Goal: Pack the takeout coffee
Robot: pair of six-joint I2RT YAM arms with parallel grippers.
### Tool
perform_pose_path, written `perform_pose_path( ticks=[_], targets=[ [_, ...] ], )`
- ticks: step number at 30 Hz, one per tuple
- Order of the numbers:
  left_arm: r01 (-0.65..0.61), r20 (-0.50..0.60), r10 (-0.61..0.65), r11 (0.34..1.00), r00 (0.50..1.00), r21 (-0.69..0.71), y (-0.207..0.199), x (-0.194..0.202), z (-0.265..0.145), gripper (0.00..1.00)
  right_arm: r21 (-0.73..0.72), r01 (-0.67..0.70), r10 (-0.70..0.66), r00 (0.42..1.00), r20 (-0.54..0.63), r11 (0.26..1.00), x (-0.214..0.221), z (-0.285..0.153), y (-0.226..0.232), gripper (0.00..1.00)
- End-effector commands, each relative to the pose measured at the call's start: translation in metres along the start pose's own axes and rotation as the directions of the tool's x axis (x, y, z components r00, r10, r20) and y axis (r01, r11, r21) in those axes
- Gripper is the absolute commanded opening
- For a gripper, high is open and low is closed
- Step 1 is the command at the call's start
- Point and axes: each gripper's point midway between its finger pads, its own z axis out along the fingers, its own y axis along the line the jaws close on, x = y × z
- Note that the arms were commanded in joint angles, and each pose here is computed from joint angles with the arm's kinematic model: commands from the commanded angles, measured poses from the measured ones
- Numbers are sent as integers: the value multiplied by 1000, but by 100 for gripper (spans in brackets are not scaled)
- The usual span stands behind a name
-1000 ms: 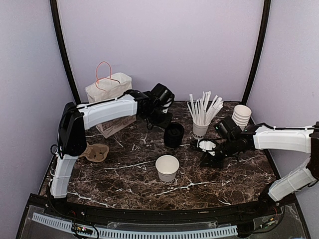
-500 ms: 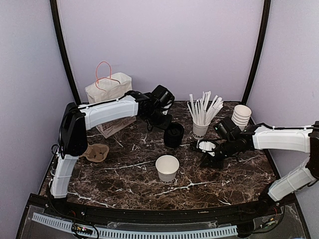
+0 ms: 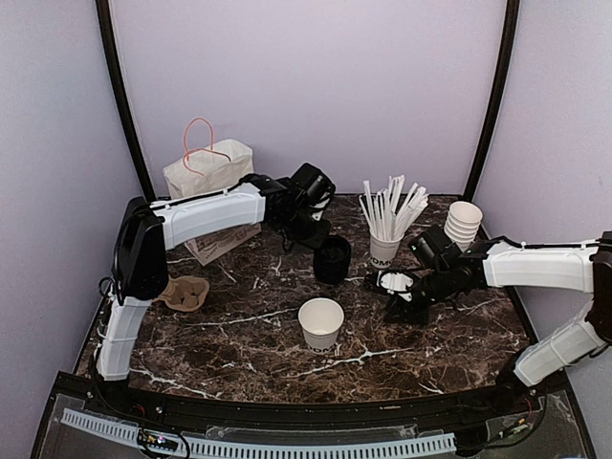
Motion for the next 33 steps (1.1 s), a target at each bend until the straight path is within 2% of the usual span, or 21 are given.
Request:
perform_pose_path(
  ticks=[1,14,21,27,28,29,30,31,32,33],
  targets=[
    [-12,18,12,1000,1000,1,-3,-10,-12,9,3,11,-11,1000,-2,1000,-3,2,0,29],
    [-46,130,46,999,990,1,-2,-51,-61,4,-5,12,-12,1000,3,1000,-7,0,2,29],
    [-34,133,28,999,991,39,-1,-51,-68,3,0,11,-11,1000,11,1000,-13,-6,0,28],
    [-80,157,69,995,985,63,1,-47,-85,2,41,14,-19,992,123,999,-55,-49,-14,28],
    [-93,199,77,993,977,72,0,-54,-99,2,36,16,-21,990,140,999,-63,-56,-14,28],
    [-99,185,84,992,979,73,1,-45,-96,2,28,20,-25,986,162,999,-73,-64,-14,28],
    [-106,238,83,991,968,84,0,-55,-113,2,15,22,-24,984,178,1000,-81,-70,-13,28],
    [-111,223,87,989,971,95,0,-44,-109,1,1,22,-22,980,197,1000,-90,-76,-12,28],
    [-111,283,76,988,956,112,-1,-54,-129,2,-11,20,-17,976,216,1000,-98,-81,-12,28],
    [-105,296,63,986,953,131,0,-49,-139,2,-24,22,-15,972,233,999,-105,-85,-12,28]
  ],
)
